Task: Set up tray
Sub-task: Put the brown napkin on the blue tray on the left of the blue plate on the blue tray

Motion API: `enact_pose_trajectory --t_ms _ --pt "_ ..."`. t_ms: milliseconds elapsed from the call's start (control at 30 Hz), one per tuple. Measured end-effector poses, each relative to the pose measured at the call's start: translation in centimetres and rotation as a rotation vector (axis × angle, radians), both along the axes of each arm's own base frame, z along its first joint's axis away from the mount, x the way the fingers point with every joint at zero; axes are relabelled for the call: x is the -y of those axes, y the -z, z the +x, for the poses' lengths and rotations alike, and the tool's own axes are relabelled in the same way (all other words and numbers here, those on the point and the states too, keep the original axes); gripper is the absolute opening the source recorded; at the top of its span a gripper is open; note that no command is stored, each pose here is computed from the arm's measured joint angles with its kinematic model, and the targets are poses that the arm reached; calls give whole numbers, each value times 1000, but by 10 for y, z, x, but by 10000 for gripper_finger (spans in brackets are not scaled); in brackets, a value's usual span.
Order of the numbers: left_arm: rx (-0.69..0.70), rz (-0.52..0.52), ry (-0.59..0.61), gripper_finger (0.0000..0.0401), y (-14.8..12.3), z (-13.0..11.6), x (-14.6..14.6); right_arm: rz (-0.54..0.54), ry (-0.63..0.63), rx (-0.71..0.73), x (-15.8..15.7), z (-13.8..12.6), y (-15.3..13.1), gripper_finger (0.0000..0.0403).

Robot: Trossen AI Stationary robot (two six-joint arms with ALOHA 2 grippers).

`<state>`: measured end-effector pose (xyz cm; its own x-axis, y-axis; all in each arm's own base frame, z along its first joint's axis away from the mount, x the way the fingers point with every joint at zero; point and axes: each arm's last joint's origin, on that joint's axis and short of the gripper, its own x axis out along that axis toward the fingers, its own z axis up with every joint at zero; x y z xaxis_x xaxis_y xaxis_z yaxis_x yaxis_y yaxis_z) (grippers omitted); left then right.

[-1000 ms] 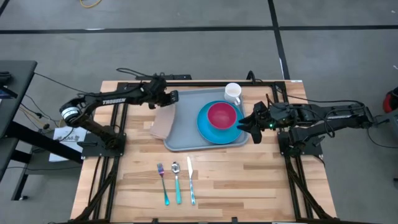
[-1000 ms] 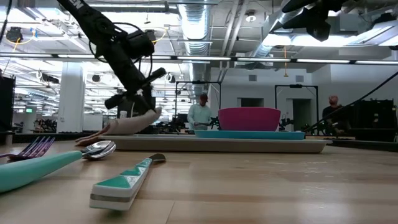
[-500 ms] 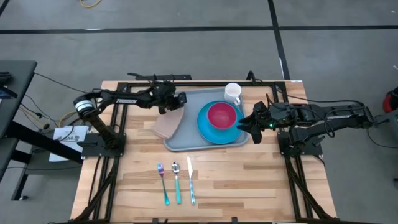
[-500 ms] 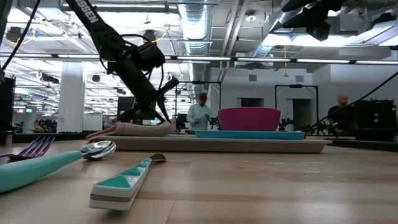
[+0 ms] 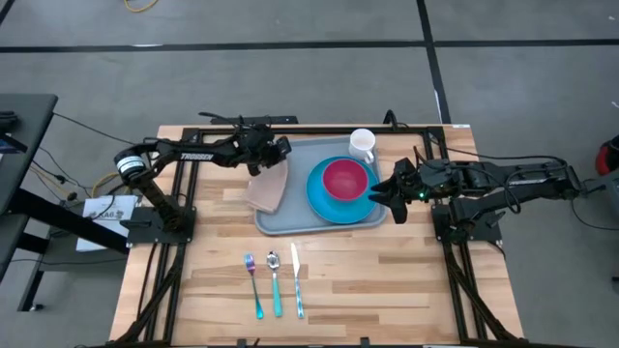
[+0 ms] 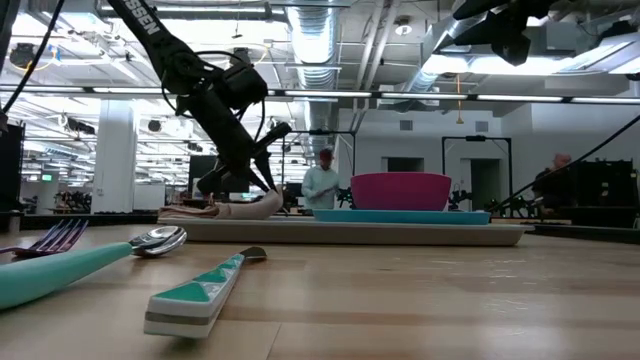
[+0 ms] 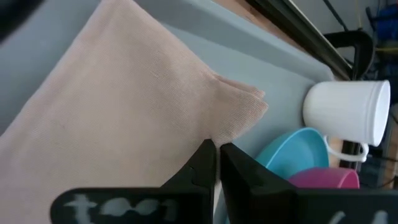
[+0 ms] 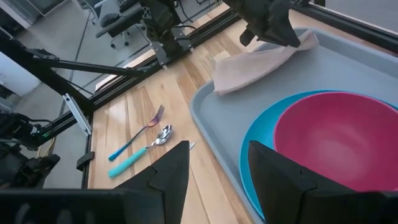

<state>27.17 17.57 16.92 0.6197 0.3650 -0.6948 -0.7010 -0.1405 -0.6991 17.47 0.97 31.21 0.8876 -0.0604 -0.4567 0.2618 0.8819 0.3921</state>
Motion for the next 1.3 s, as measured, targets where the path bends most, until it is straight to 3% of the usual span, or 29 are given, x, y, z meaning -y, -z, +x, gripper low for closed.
enact_pose_trajectory --t_ms 300,533,833,1100,1300 --pt "54 2 -51 0 -4 9 9 -7 -4 0 0 0 0 155" --pt "4 -48 -39 0 1 14 27 -17 -8 -1 0 0 0 155" --pt "46 -63 -119 0 2 22 36 -31 -15 -1 0 0 0 155" --pt "28 -120 -124 0 23 51 30 -29 -27 4 -1 0 -1 155" --pt "-16 -121 -179 0 22 49 21 -25 -40 9 -3 0 -1 155"
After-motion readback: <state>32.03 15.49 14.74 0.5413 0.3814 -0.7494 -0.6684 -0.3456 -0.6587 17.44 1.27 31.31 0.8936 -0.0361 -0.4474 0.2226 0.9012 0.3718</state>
